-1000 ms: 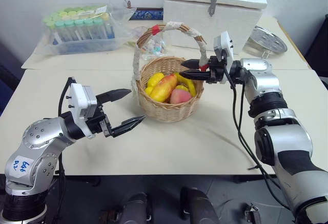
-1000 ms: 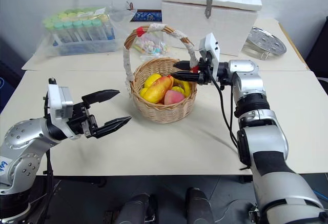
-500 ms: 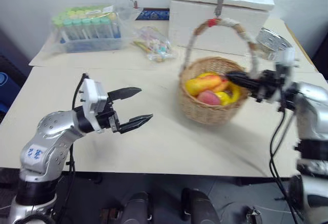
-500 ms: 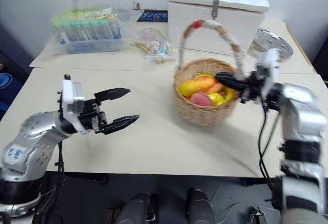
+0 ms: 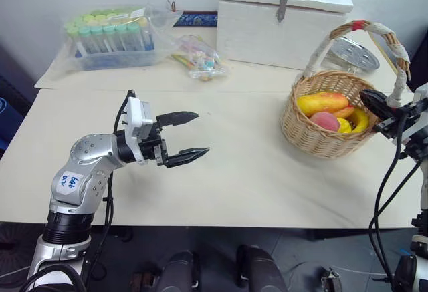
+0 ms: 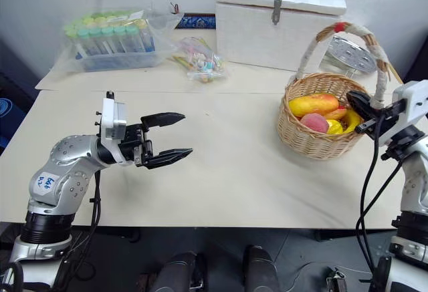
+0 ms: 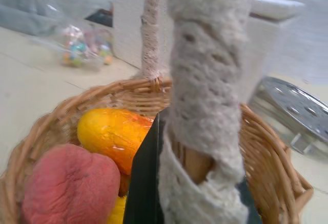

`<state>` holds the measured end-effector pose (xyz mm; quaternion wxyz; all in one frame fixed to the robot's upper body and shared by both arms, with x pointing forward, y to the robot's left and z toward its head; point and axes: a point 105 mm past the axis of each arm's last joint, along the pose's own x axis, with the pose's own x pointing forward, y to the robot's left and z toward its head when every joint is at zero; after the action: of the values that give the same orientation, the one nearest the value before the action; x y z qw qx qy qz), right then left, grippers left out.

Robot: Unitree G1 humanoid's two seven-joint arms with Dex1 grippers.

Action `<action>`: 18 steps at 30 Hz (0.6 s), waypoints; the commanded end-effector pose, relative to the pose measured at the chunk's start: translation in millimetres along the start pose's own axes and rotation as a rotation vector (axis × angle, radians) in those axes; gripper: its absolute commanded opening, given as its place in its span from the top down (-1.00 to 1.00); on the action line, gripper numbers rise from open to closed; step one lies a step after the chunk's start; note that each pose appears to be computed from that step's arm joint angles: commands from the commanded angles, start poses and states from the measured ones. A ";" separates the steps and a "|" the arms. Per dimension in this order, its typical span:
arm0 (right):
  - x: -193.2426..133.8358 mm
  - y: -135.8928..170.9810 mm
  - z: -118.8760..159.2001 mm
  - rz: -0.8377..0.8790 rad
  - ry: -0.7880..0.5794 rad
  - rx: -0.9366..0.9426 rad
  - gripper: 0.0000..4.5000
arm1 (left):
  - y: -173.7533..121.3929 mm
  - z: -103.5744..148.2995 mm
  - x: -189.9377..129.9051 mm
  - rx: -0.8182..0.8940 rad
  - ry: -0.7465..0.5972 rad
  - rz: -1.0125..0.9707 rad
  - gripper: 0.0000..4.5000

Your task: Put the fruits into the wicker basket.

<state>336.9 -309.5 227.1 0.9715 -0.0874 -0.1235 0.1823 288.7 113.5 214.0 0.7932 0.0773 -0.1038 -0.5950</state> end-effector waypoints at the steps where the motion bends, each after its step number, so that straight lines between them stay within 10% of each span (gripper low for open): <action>1: 1.7 2.5 -4.7 0.024 0.006 0.035 0.99 | -2.8 4.3 -3.8 0.035 -0.001 0.002 -1.00; 12: -49.0 -4.2 18.6 0.058 -0.023 -0.132 -0.37 | -11.9 -19.8 -35.0 -0.016 0.106 0.072 -1.00; 18: -85.8 2.1 -3.7 0.220 0.163 -0.285 -0.37 | -16.0 -42.1 -63.8 -0.007 0.221 0.163 -1.00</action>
<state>270.4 -337.3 203.2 0.9438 -0.2150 -0.0618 0.2433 270.3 162.6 160.7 0.8403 0.1015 -0.0077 -0.5325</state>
